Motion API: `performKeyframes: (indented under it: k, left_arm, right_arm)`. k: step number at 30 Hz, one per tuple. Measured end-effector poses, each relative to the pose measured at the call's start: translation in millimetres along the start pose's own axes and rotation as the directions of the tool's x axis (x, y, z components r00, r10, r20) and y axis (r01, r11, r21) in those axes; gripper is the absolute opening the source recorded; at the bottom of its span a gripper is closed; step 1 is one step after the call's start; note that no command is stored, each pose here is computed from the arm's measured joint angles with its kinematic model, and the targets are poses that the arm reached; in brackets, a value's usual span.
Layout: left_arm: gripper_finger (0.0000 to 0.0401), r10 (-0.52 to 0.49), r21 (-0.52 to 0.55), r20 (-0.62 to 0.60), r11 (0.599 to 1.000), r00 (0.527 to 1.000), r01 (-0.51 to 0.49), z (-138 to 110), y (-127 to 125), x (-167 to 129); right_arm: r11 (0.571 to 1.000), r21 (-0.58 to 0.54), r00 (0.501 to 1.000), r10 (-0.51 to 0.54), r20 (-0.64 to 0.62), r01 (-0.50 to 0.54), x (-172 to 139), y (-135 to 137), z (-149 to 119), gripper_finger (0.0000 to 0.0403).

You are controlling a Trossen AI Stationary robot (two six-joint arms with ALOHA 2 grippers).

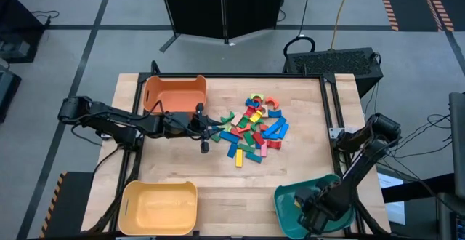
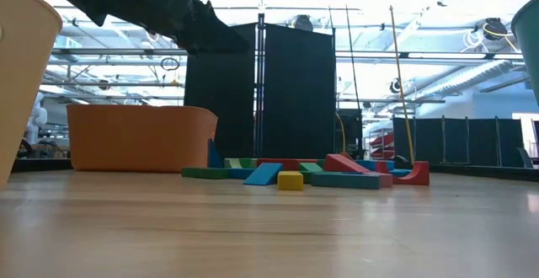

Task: Sort blocks by size
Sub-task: Put the blue rectangular block into the blue bin

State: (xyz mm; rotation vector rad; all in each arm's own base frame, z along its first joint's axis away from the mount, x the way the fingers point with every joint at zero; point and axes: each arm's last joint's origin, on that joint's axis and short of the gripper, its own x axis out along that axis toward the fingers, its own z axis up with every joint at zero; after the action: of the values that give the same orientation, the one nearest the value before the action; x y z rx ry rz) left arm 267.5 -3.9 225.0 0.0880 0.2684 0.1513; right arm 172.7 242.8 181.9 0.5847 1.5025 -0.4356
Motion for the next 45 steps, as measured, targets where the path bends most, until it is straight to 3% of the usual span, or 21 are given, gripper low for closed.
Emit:
performKeyframes:
  k: [8, 17, 24, 32, 45]
  left_arm:
    - [0.008, 0.0, 0.0, 0.0, 1.0, 1.0, 0.0, 0, 0, 0]
    - [0.008, 0.001, 0.0, 0.003, 1.0, 1.0, -0.001, 0, 0, 0]
    - [0.008, 0.002, -0.004, 0.021, 1.0, 1.0, -0.002, 2, 0, 0]
    - [0.008, 0.002, -0.003, 0.021, 1.0, 1.0, -0.002, 2, 0, 0]
    - [0.008, 0.001, -0.003, 0.021, 1.0, 1.0, -0.001, 2, 0, 0]
  right_arm:
    - [1.0, 0.008, 1.0, -0.007, -0.003, 0.007, 1, -1, 0, 0.0141]
    - [0.999, 0.036, 1.0, 0.007, -0.011, -0.006, -3, -2, 0, 0.015]
    - [0.997, 0.061, 0.999, 0.053, 0.007, -0.054, -28, -4, 8, 0.0149]
    - [0.997, 0.055, 0.992, 0.045, 0.121, -0.052, -64, -11, 23, 0.0129]
    - [0.971, -0.049, 0.947, -0.215, 0.239, 0.233, -93, -38, 79, 0.0121]
